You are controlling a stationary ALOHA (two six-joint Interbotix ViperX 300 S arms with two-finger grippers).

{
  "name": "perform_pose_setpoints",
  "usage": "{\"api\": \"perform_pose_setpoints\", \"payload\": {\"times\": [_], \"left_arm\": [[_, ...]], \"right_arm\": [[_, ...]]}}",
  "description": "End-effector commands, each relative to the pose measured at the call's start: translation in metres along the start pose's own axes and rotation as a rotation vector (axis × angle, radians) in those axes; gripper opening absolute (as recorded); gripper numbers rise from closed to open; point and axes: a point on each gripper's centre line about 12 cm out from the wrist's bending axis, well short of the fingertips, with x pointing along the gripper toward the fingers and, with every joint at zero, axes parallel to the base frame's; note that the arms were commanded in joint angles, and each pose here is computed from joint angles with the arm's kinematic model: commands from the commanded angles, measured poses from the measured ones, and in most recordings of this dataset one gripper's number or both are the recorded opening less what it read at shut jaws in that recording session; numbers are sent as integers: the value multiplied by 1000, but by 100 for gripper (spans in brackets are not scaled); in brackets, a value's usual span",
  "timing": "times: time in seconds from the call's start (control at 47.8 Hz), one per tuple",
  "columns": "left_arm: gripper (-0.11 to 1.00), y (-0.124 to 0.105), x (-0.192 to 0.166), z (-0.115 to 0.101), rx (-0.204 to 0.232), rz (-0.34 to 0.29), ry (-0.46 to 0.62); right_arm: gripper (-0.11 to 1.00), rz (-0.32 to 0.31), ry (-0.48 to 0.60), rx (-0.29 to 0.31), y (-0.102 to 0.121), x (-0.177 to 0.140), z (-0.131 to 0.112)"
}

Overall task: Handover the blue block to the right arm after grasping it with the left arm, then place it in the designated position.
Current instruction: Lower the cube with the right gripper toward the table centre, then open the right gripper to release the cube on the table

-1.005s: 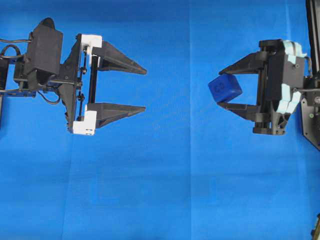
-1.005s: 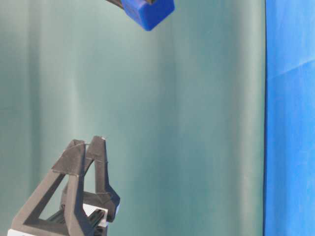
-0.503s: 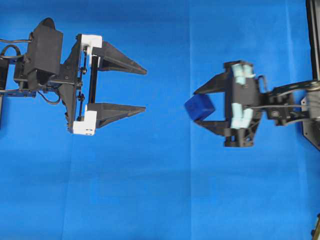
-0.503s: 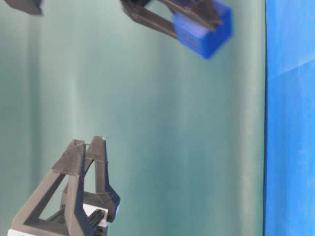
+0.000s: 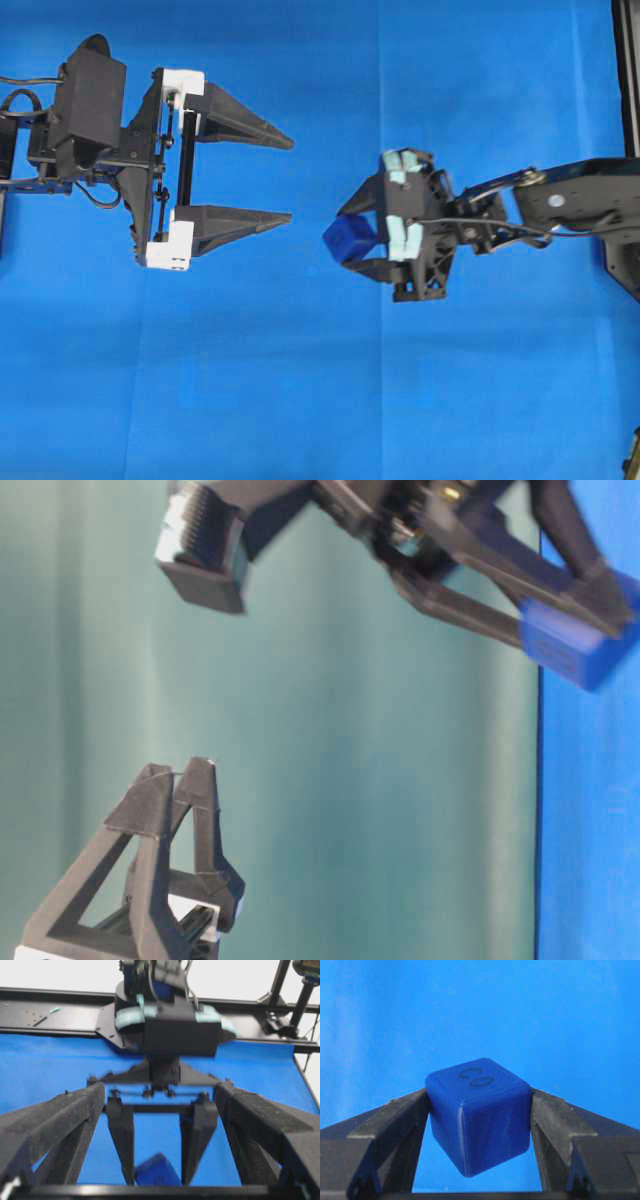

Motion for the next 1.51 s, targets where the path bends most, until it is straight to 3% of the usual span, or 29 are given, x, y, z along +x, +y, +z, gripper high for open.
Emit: {"api": "perform_pose_setpoints", "payload": {"times": [0.0,0.44,0.733,1.068,1.194,1.257,1.487], "left_arm": [[93,-1,-1,11,0,-4,-32],[93,-1,-1,10,6,-4,-29],[93,-1,-2,10,9,-4,-31],[93,-1,-1,11,11,-4,-32],[93,-1,-1,10,11,-4,-31],[93,-1,-1,11,11,-4,-32],[93,-1,-1,10,12,-3,-31]], "right_arm": [[52,34,-44,4,5,8,12],[52,28,-6,33,-10,61,6],[52,71,-21,43,-8,72,-3],[54,58,-2,60,-10,75,-7],[86,40,19,66,-12,75,-10],[96,37,21,69,-13,75,-10],[91,38,3,71,-11,70,-3]]}}
